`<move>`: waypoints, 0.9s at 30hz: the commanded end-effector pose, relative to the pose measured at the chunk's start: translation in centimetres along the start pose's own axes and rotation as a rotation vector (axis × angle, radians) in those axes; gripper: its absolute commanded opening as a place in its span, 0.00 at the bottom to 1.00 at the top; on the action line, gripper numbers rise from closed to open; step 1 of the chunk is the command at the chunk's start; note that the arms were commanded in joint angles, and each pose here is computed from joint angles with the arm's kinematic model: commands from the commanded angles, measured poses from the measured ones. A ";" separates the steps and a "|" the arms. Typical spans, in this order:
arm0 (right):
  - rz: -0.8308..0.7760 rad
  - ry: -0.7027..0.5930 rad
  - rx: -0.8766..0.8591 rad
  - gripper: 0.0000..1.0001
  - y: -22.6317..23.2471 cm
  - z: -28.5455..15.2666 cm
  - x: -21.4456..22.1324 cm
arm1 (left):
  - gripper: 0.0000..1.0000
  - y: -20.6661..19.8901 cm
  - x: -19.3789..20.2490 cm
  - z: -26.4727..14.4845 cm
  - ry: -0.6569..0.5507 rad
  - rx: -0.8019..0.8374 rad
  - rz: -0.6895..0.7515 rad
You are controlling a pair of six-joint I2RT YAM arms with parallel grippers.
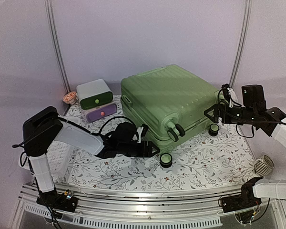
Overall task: Open, take out, and arrange the luggage
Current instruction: Adjust the luggage at the center of the board, then pick up the wheels of luggage from the luggage.
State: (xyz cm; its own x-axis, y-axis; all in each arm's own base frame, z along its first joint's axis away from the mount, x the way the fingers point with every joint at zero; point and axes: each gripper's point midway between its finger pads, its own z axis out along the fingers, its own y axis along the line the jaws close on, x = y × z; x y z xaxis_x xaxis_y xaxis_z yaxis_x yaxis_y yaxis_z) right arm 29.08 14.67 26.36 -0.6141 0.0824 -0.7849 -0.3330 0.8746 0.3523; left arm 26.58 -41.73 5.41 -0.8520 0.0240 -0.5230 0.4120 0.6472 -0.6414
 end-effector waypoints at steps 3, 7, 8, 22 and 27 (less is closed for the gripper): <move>-0.049 0.066 -0.207 0.91 4.8 0.9 1.1 | 0.71 -3.4 -3.2 -3.4 -0.149 0.033 0.157; -0.124 0.139 -0.269 0.91 8.3 2.4 3.0 | 0.74 -2.0 -4.2 -5.9 -0.201 -0.077 0.213; -0.144 0.155 -0.271 0.91 8.9 2.8 3.3 | 0.74 -1.7 -4.6 -6.5 -0.215 -0.104 0.224; -0.326 0.312 -0.255 0.79 14.2 6.5 7.8 | 0.76 3.6 -11.6 -14.9 -0.404 -0.265 0.183; -0.347 0.355 -0.188 0.63 13.6 7.5 9.0 | 0.76 4.4 -12.4 -16.7 -0.434 -0.301 0.188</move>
State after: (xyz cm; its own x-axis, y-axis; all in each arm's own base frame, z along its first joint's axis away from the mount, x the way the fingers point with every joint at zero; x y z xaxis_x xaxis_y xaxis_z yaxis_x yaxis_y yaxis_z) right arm 24.09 30.88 20.39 -0.6400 -0.3688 -0.6740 -0.6730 0.6924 0.2602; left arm 33.63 -28.04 18.19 -0.5527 -0.1354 -0.8223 0.3881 0.8314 -0.3977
